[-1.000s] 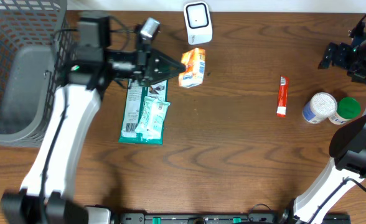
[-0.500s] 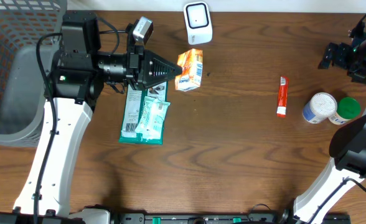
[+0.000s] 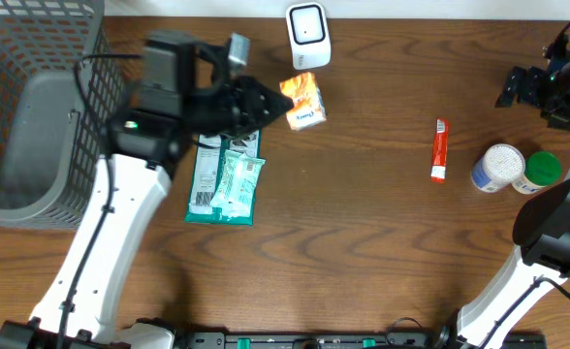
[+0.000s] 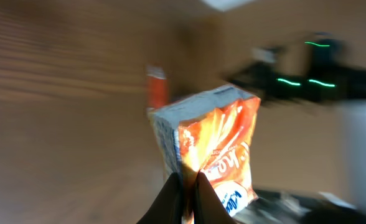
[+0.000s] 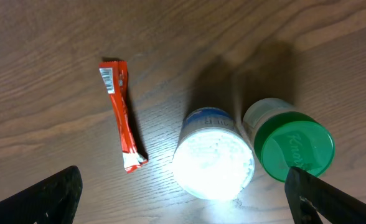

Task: Scan the item barcode
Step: 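Hold the juice carton over the white scanner window, left gripper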

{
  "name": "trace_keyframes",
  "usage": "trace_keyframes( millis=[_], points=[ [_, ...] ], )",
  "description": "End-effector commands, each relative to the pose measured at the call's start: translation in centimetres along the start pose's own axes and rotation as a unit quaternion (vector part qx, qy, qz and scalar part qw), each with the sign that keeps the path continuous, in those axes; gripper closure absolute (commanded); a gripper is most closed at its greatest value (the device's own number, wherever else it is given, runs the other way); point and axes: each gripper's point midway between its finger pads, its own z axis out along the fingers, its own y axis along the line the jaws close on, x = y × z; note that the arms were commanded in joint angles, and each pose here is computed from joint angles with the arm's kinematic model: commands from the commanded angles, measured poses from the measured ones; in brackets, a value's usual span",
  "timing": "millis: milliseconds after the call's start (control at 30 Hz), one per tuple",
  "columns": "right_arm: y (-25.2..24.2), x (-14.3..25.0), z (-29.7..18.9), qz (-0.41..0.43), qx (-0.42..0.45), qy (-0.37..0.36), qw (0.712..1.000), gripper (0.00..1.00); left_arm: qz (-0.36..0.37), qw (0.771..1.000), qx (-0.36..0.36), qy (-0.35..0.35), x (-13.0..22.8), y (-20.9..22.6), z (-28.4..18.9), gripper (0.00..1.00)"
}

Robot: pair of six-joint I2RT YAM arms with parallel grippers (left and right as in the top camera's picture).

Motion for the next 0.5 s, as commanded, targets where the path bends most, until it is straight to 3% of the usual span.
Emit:
trace_keyframes(
  millis=[0, 167, 467],
  points=[
    [0.0, -0.2, -1.1, 0.005, 0.0, -0.015, 1.0, 0.01, 0.081, 0.973, -0.194, -0.099, -2.1, 4.7, 1.3, 0.93],
    [0.1, -0.2, -1.1, 0.005, 0.0, -0.015, 1.0, 0.01, 0.121, 0.959, -0.236, -0.103, -1.5, 3.0, 1.6, 0.93],
    [0.1, -0.2, -1.1, 0.005, 0.0, -0.015, 1.0, 0.01, 0.207, 0.907, -0.347, -0.12, -8.1, -1.4, -1.1, 0.93]
  ],
)
